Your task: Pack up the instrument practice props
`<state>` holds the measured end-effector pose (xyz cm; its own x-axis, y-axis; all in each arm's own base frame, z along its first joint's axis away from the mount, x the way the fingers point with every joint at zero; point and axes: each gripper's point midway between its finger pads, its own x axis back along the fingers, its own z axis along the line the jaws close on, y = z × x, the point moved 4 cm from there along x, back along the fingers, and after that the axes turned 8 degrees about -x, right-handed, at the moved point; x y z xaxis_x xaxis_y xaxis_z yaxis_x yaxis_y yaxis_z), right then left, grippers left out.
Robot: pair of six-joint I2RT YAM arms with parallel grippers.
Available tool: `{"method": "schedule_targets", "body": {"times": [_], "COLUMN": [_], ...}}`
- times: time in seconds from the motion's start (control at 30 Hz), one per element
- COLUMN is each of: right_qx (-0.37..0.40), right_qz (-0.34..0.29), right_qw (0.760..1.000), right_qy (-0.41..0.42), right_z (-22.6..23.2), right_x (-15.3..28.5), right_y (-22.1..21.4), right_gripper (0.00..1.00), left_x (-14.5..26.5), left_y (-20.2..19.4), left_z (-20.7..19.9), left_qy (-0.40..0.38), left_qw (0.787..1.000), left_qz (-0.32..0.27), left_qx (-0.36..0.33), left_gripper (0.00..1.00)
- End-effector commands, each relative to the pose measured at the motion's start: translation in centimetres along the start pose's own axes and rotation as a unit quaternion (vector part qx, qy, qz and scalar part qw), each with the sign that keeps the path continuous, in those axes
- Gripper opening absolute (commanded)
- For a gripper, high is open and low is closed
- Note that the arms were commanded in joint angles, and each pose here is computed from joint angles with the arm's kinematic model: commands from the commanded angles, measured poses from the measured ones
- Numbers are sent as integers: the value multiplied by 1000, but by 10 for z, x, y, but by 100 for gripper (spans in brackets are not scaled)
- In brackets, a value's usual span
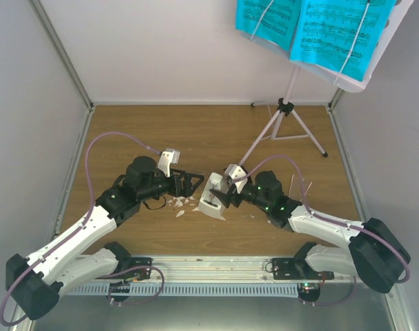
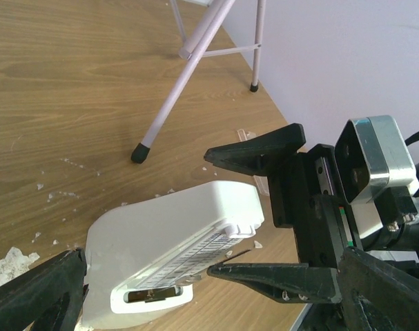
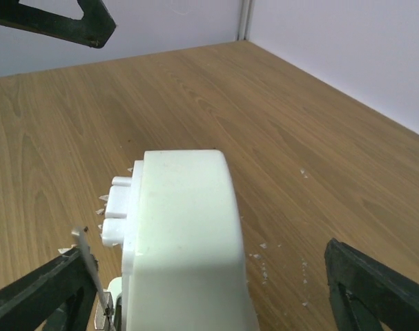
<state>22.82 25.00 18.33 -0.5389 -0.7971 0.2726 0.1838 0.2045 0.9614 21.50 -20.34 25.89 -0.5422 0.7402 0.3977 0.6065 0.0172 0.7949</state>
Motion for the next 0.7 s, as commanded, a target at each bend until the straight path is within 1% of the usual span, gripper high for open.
{"method": "schedule_targets", "body": {"times": [0.0, 0.07, 0.2, 0.67], "right_qx": [0, -1, -3, -12], "right_qz": [-24, -26, -32, -25], "right_qw": [1000, 1000, 999, 999], "right_qy": [2, 7, 20, 42], "right_z": [-4, -6, -7, -11], "right_x": [7, 10, 12, 12], "right_y": [9, 9, 11, 6], "right_gripper": [87, 85, 83, 82], "left_x": [2, 1, 0, -8], "left_y": [16, 17, 17, 16], "left_z": [-14, -15, -15, -18], "left_qy": [-25, -27, -30, -45], "left_qw": [999, 999, 999, 999], "left_qz": [-16, -16, -14, 2], "left_qx": [-15, -15, -14, -23], "left_gripper": [99, 99, 99, 99]}}
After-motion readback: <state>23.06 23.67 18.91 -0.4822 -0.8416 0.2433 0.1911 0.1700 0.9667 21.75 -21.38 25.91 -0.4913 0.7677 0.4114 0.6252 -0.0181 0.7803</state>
